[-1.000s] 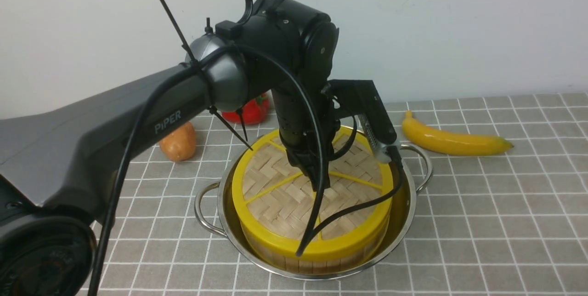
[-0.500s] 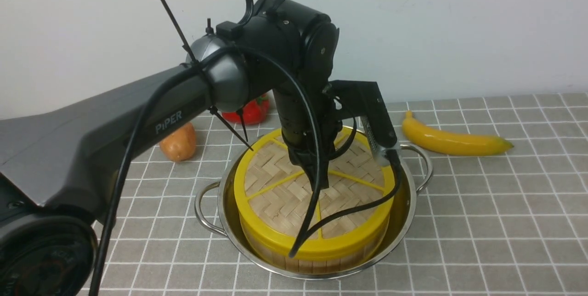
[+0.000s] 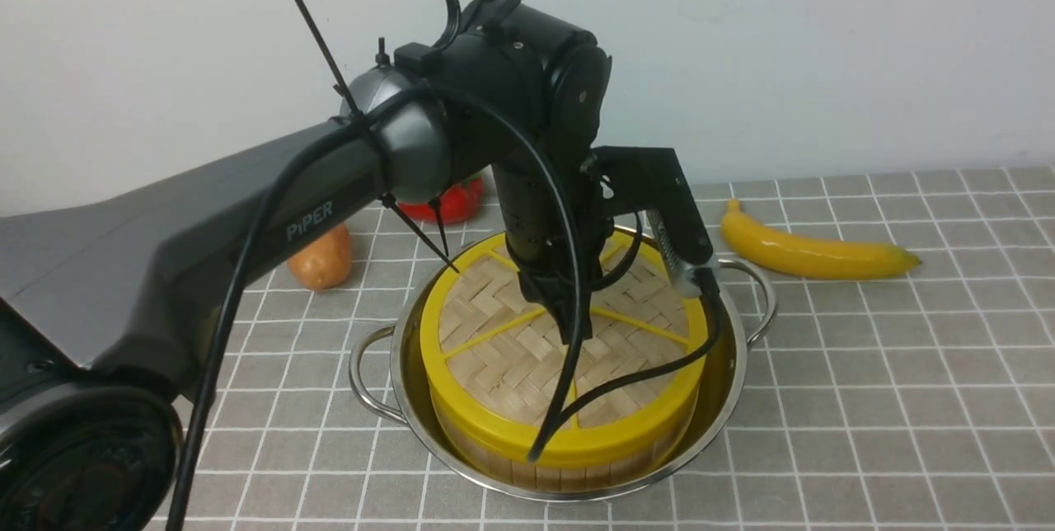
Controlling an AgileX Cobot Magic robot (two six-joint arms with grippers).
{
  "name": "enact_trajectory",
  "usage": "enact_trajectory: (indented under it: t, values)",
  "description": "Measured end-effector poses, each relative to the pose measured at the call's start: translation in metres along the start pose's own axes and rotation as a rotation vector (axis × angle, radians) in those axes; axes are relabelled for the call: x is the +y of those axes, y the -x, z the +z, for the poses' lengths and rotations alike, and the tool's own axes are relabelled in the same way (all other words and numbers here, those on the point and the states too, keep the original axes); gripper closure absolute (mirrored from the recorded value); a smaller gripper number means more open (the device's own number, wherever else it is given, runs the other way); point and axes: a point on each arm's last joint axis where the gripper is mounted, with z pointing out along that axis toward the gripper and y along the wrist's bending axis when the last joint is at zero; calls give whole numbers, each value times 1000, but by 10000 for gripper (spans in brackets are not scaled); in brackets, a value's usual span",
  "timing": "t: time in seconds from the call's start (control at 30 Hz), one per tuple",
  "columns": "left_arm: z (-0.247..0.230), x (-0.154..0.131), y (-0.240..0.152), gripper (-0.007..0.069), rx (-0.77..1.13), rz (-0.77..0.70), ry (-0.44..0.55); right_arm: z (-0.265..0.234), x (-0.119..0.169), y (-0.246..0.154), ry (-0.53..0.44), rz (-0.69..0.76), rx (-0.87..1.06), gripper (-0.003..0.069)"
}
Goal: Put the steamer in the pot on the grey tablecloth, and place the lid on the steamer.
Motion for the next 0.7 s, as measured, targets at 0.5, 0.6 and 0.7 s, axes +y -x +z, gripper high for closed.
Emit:
enact_trajectory:
  t: [0.5,0.6,0.7]
  values:
    - [-155,17,-40,-6,-204,-325,371,0,0,0,0,0,0,419]
    - [-176,17,-48,15,-265,-411,423,0,0,0,0,0,0,419]
    - [-180,17,-48,42,-290,-423,439,0,0,0,0,0,0,419]
